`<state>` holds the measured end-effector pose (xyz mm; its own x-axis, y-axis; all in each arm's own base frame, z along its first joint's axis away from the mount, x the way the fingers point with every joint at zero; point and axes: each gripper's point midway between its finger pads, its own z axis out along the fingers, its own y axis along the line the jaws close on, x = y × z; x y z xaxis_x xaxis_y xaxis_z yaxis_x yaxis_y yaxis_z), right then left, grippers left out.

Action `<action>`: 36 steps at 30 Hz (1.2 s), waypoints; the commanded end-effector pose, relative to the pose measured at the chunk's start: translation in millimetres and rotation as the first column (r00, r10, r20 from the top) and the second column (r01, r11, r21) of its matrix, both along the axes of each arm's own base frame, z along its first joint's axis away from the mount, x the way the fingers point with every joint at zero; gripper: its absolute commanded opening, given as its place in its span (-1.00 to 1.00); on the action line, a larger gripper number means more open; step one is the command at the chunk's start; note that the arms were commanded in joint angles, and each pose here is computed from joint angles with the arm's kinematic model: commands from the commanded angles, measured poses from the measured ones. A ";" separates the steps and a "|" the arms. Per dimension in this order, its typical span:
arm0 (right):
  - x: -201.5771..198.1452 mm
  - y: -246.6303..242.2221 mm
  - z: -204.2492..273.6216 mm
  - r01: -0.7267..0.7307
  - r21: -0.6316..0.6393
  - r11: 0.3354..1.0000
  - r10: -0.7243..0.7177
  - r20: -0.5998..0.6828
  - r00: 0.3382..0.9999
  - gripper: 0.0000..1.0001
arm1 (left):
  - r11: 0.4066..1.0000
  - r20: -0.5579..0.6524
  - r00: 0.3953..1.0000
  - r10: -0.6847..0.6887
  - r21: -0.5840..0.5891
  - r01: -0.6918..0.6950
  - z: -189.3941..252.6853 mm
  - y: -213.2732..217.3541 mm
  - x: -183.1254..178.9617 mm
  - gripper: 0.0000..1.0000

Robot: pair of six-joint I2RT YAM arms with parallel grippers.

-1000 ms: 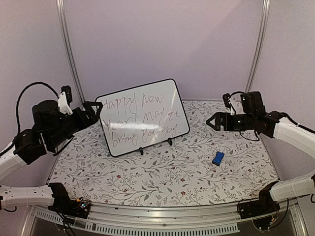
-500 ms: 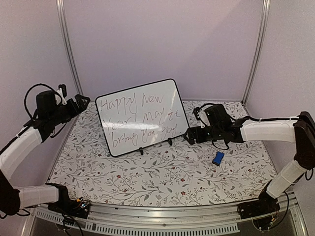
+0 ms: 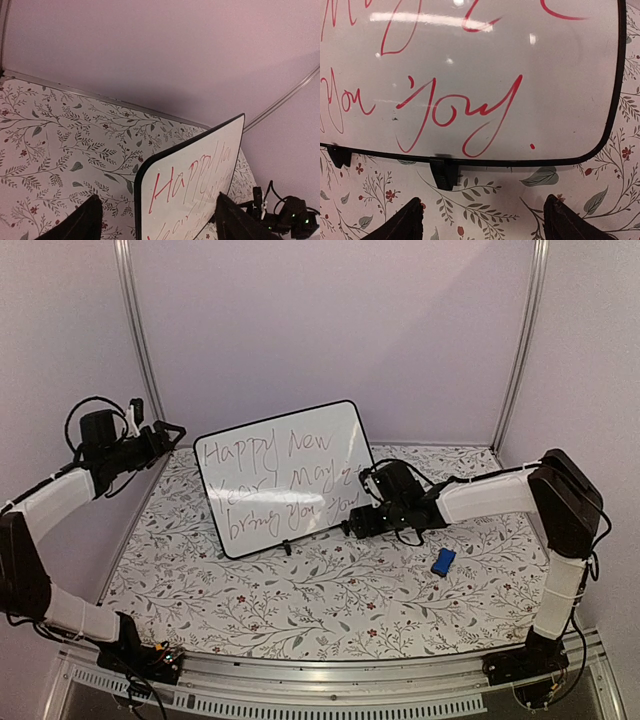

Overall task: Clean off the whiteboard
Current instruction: Move the whiteboard to the center of the board.

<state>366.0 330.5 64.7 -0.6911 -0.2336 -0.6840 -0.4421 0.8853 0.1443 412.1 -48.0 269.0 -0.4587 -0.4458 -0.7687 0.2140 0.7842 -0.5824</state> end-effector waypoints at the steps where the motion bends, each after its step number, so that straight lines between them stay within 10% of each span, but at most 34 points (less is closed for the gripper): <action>1: 5.7 13.8 0.7 -0.004 -0.005 1.000 0.004 0.019 1.000 0.62 | 0.996 0.042 0.996 -0.084 -0.027 0.085 3.7 -8.0 4.0 0.33; 10: -19.9 2.8 2.2 -0.049 -0.002 0.999 0.049 -0.014 0.999 0.54 | 0.985 0.030 0.987 -0.160 -0.059 0.161 -13.3 -17.1 14.6 -0.16; 36: 7.1 34.6 -27.4 -0.037 -0.066 0.997 0.040 0.046 0.998 0.19 | 0.973 0.012 0.981 -0.192 -0.132 0.192 -33.4 -21.5 29.0 -0.72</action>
<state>365.5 358.1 38.2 -0.6659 -0.3006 -0.6828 -0.4781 0.8745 0.0813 440.3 -70.5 232.6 -0.5597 -0.4471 -0.6977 0.3272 0.6543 -0.6817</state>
